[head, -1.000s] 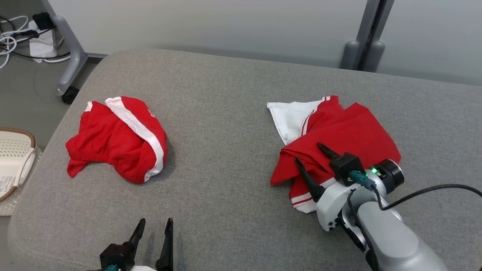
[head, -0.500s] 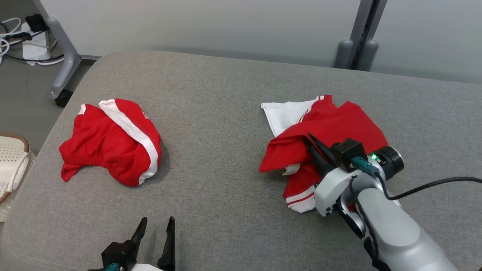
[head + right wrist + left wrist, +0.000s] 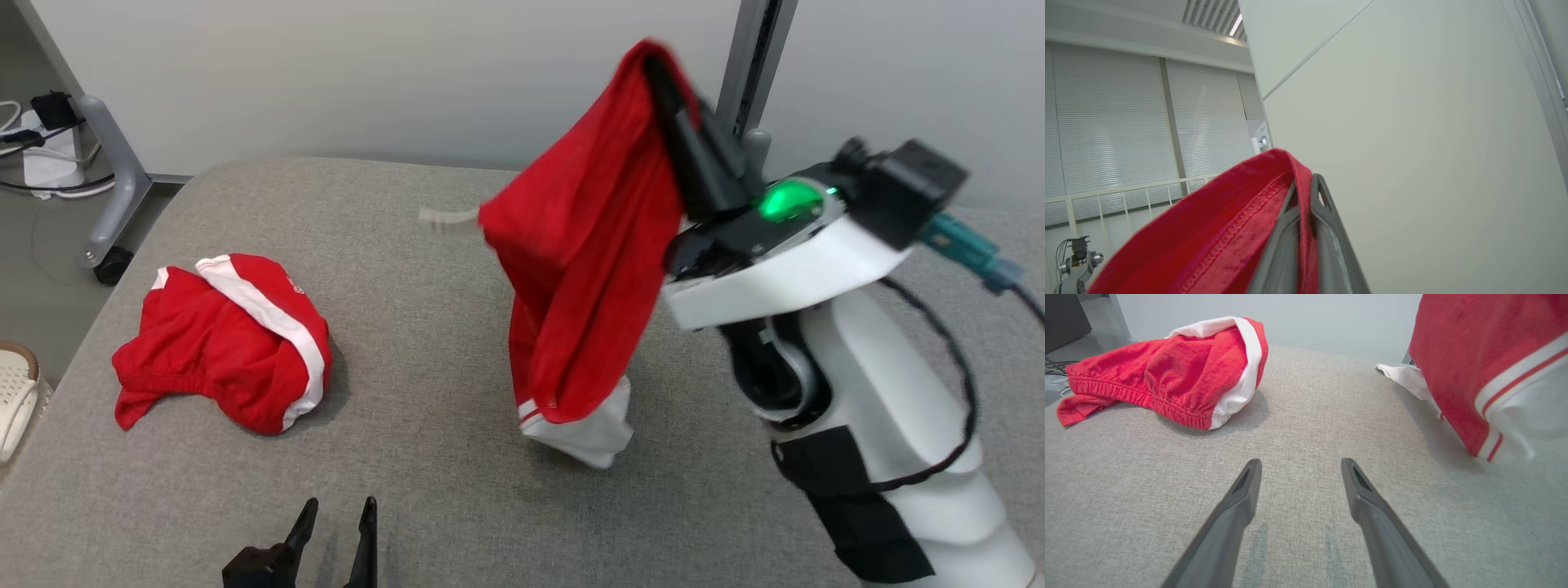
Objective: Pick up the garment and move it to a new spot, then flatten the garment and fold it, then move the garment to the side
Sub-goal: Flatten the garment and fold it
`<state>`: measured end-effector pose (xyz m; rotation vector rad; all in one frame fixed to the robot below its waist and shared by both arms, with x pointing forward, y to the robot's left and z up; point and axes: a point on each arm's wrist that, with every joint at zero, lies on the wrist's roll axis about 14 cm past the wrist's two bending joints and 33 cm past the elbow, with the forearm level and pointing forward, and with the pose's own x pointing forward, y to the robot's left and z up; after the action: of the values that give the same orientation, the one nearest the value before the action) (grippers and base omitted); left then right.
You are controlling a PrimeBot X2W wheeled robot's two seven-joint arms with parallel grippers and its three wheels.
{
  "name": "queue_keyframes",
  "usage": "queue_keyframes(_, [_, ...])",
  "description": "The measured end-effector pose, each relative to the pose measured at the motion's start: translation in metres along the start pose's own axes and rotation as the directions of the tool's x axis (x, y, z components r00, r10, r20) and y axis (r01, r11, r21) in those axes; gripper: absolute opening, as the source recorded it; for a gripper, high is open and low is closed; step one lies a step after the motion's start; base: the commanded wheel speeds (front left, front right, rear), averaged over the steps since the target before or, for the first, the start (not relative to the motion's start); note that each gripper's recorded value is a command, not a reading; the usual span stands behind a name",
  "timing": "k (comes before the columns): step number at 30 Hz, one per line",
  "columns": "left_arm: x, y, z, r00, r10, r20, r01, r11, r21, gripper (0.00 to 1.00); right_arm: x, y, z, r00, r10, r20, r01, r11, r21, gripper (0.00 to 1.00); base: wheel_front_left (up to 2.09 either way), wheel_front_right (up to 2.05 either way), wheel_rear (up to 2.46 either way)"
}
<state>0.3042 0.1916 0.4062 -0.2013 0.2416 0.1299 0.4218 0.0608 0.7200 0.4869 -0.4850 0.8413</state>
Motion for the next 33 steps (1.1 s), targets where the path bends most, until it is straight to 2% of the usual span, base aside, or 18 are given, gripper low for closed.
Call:
queue_keyframes(3, [-0.002, -0.002, -0.006, 1.0, -0.006, -0.017, 0.006, 1.0, 0.001, 1.0, -0.002, -0.028, 0.036, 0.99, -0.088, 0.109, 0.085, 0.996, 0.036, 0.0, 0.0, 0.0, 0.0])
queue_keyframes(6, [0.0, -0.004, -0.008, 1.0, -0.012, -0.029, 0.012, 1.0, 0.003, 1.0, -0.022, -0.079, 0.037, 0.963, -0.243, 0.115, 0.242, 0.97, 0.018, 0.0, 0.0, 0.0, 0.0])
queue_keyframes(8, [0.003, -0.006, -0.01, 0.999, -0.017, -0.037, 0.017, 1.0, 0.005, 1.0, -0.052, -0.125, 0.018, 0.919, -0.389, 0.058, 0.391, 0.92, -0.019, 0.0, 0.0, 0.0, 0.0])
queue_keyframes(11, [0.011, -0.01, -0.008, 0.999, -0.028, -0.038, 0.028, 1.0, 0.009, 1.0, -0.11, -0.186, -0.018, 0.812, -0.58, -0.062, 0.57, 0.811, -0.131, 0.0, 0.0, 0.0, 0.0])
queue_keyframes(12, [0.013, -0.011, -0.008, 0.999, -0.032, -0.038, 0.033, 0.999, 0.011, 1.0, -0.133, -0.204, -0.03, 0.76, -0.642, -0.101, 0.626, 0.765, -0.153, 0.12, 0.0, 0.0, 0.0])
queue_keyframes(13, [0.015, -0.012, -0.008, 0.999, -0.036, -0.041, 0.036, 0.999, 0.013, 1.0, -0.157, -0.218, -0.042, 0.711, -0.687, -0.147, 0.658, 0.725, -0.206, 0.81, 0.0, 0.0, 0.0])
queue_keyframes(14, [0.017, -0.013, -0.008, 0.998, -0.038, -0.044, 0.039, 0.999, 0.015, 1.0, -0.179, -0.231, -0.051, 0.663, -0.725, -0.187, 0.679, 0.688, -0.256, 1.0, 0.0, 0.0, 0.0])
queue_keyframes(15, [0.018, -0.014, -0.009, 0.998, -0.041, -0.049, 0.042, 0.999, 0.017, 1.0, -0.198, -0.242, -0.056, 0.613, -0.763, -0.205, 0.713, 0.647, -0.272, 1.0, 0.0, 0.0, 0.0])
queue_keyframes(18, [0.024, -0.017, -0.01, 0.997, -0.05, -0.053, 0.051, 0.998, 0.024, 1.0, -0.227, -0.258, -0.062, 0.541, -0.809, -0.232, 0.738, 0.588, -0.331, 1.0, 0.0, 0.0, 0.0])
queue_keyframes(23, [0.029, -0.023, -0.013, 0.995, -0.071, -0.065, 0.073, 0.997, 0.033, 1.0, -0.247, -0.26, -0.06, 0.501, -0.835, -0.228, 0.755, 0.55, -0.357, 1.0, 0.0, 0.0, 0.0])
queue_keyframes(27, [0.032, -0.03, -0.011, 0.994, -0.093, -0.062, 0.095, 0.995, 0.038, 1.0, -0.252, -0.256, -0.052, 0.504, -0.839, -0.205, 0.754, 0.544, -0.369, 1.0, 0.0, 0.0, 0.0])
queue_keyframes(33, [0.039, -0.048, -0.006, 0.988, -0.147, -0.047, 0.149, 0.988, 0.04, 1.0, -0.275, -0.232, -0.048, 0.517, -0.829, -0.213, 0.724, 0.556, -0.409, 1.0, 0.0, 0.0, 0.0])
